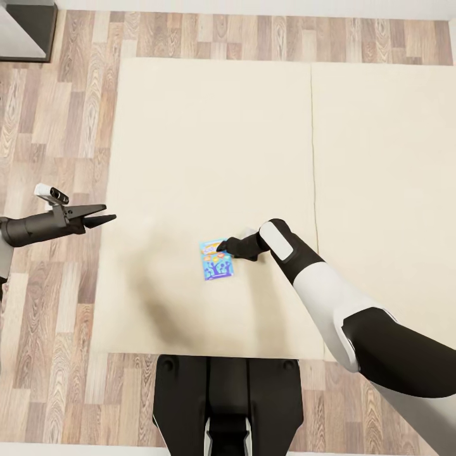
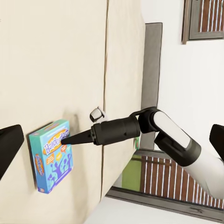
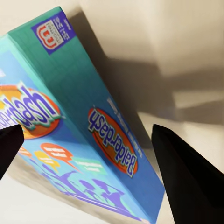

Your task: Put all the toys in the child's room - the three board games (two on the bed and one on the table), the two jigsaw puzzles on the table, and the tennis ball on the table - inside the toy box on the table in the child's room.

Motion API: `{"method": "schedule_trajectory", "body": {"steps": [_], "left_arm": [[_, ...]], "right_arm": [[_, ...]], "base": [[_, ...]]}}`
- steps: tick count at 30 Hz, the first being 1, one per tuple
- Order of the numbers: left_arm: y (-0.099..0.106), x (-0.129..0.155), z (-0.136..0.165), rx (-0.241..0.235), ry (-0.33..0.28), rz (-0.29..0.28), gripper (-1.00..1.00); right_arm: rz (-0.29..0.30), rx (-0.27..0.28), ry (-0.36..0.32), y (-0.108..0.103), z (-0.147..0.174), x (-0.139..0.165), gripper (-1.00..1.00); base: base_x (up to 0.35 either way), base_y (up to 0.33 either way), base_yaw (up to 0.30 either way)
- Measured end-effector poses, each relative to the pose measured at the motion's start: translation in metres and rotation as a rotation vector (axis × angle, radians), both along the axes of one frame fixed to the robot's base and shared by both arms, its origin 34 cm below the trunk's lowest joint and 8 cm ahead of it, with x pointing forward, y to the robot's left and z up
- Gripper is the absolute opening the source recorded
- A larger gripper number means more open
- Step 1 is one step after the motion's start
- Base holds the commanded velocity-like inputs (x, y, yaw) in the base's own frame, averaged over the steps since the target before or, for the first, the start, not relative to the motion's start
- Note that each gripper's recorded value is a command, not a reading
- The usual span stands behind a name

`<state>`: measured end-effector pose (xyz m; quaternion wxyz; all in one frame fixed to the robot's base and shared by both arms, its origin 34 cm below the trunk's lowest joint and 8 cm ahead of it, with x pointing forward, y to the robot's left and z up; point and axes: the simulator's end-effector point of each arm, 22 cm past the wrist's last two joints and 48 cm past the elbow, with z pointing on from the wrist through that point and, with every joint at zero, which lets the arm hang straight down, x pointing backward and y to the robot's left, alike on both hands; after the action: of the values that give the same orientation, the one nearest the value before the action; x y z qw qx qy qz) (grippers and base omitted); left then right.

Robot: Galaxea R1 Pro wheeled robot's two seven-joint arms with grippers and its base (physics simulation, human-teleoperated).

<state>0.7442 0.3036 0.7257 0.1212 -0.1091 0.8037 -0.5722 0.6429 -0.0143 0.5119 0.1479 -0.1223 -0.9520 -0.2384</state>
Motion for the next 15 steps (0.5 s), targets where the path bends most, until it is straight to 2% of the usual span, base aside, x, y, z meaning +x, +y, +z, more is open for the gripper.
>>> {"method": "schedule_trajectory", "body": {"steps": [6,15], "left_arm": [[-0.0002,-0.0005,0.0009,0.000,-0.001,-0.001,1.00],[-0.0002,-0.0004,0.0004,0.000,0.000,-0.001,1.00]], "right_arm": [[0.014,-0.008,0.003,-0.0023,0.0007,-0.0017,1.00],[0.006,-0.001,0.006,-0.0006,0.0008,-0.0019,1.00]], "base": [[0.000,0.000,0.105],[0.000,0.000,0.017]]}}
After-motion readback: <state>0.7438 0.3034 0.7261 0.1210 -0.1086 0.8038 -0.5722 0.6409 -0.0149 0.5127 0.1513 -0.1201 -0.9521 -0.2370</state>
